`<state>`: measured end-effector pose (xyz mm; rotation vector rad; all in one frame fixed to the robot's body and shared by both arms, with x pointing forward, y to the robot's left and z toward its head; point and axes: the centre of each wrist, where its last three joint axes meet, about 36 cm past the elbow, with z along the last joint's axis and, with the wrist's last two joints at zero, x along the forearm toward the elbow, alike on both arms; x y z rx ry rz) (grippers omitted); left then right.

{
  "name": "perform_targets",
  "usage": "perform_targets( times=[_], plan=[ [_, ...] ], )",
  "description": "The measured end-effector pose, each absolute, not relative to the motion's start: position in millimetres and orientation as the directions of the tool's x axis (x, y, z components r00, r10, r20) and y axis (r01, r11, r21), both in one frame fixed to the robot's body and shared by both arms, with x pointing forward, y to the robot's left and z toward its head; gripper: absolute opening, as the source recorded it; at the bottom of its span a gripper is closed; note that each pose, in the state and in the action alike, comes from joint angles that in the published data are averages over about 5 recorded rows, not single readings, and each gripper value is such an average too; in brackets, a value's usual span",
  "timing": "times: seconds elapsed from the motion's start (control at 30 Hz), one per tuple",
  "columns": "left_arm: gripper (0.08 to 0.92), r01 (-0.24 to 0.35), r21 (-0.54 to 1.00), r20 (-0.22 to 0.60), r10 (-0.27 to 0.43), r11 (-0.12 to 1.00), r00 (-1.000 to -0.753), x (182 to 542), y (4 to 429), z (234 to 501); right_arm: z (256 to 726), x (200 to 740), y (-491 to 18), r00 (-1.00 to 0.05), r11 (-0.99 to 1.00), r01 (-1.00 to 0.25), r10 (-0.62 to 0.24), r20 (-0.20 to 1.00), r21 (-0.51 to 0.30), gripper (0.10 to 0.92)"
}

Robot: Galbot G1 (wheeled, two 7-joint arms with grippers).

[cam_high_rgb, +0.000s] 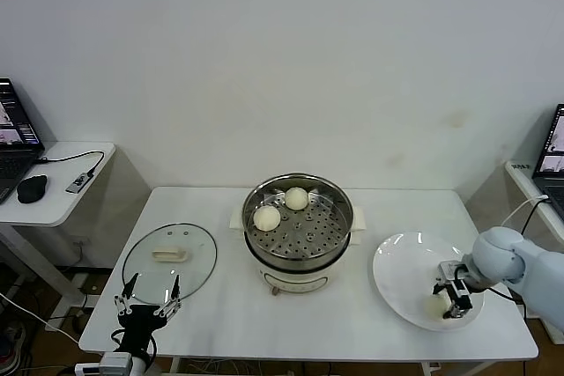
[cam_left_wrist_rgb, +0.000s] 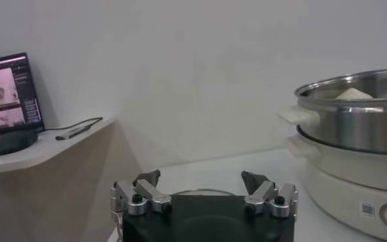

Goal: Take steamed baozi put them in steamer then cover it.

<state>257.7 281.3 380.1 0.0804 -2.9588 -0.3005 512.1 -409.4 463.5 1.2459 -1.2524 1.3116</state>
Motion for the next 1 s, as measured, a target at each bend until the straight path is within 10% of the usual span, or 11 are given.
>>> perform_targets(
  times=[0.47, 1.0],
  plan=[
    [0.823, -0.029, 0.207, 0.152, -0.062, 0.978, -0.986, 258.7, 281.7, 383.2, 498.0, 525.1, -404.8, -0.095, -0.078, -0.992, -0.063, 0.994, -0.099, 0.480],
    [0.823, -0.018, 0.204, 0.141, -0.047, 0.979, -0.989, 264.7, 282.5, 386.7, 631.3, 596.9, -361.9, -0.277, -0.099, -0.949, -0.186, 0.943, -0.299, 0.492]
  ],
)
